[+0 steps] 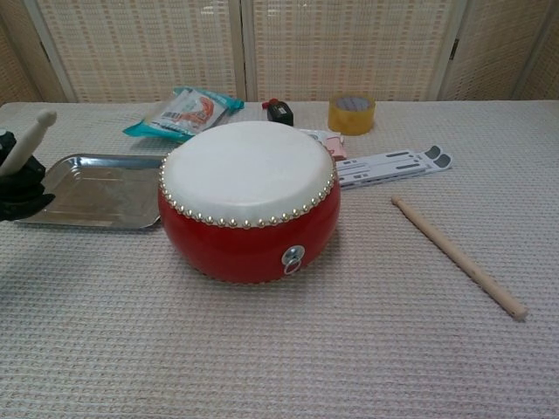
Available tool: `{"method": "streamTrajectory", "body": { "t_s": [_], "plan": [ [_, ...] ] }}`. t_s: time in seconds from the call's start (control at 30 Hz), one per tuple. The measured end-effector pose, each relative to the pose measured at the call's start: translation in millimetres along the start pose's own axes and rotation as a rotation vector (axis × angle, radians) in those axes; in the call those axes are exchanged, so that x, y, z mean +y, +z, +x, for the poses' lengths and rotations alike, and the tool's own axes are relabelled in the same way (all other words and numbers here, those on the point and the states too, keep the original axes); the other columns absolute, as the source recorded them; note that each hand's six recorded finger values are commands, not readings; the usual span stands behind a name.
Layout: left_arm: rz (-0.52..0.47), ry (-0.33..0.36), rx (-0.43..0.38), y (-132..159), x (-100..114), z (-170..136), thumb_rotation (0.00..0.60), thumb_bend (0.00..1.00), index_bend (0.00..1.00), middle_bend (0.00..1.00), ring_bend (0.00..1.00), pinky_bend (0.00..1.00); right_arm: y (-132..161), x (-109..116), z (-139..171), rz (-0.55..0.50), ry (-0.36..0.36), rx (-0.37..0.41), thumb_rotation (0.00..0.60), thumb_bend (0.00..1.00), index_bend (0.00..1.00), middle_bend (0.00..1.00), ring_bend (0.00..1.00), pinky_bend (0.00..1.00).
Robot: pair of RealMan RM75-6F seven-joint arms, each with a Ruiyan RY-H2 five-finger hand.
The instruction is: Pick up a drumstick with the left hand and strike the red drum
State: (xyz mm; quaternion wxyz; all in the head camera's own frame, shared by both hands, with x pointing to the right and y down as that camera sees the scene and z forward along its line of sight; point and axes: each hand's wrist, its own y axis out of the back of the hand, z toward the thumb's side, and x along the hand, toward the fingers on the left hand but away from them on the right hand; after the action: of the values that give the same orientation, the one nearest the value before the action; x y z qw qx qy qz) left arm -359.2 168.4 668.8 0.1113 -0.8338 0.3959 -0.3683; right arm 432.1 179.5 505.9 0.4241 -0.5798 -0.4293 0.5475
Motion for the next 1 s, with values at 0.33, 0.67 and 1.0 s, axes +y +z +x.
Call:
{"method": "streamTrajectory", "body": {
  "t_s": [0.33,0.67,1.0],
  "plan": [
    [0.594,0.134,-0.004,48.1,24.4,43.9,0.600,0.73,1.00,1.00,1.00,1.00,1.9,3.1,-7.1,-0.001,-0.002,0.028,0.600,0.19,0.00,0.11,0.00,0.02],
    [0.854,0.165,0.031,98.4,10.6,90.3,0.600,0.73,1.00,1.00,1.00,1.00,-4.9,0.8,-5.1,-0.018,0.000,0.027,0.600,0.19,0.00,0.11,0.00,0.02],
    [0.831,0.109,0.092,118.6,-16.0,123.2,0.600,0.72,1.00,1.00,1.00,1.00,-9.1,-3.8,-4.8,-0.034,0.009,0.028,0.600,0.19,0.00,0.11,0.00,0.02]
  ]
}}
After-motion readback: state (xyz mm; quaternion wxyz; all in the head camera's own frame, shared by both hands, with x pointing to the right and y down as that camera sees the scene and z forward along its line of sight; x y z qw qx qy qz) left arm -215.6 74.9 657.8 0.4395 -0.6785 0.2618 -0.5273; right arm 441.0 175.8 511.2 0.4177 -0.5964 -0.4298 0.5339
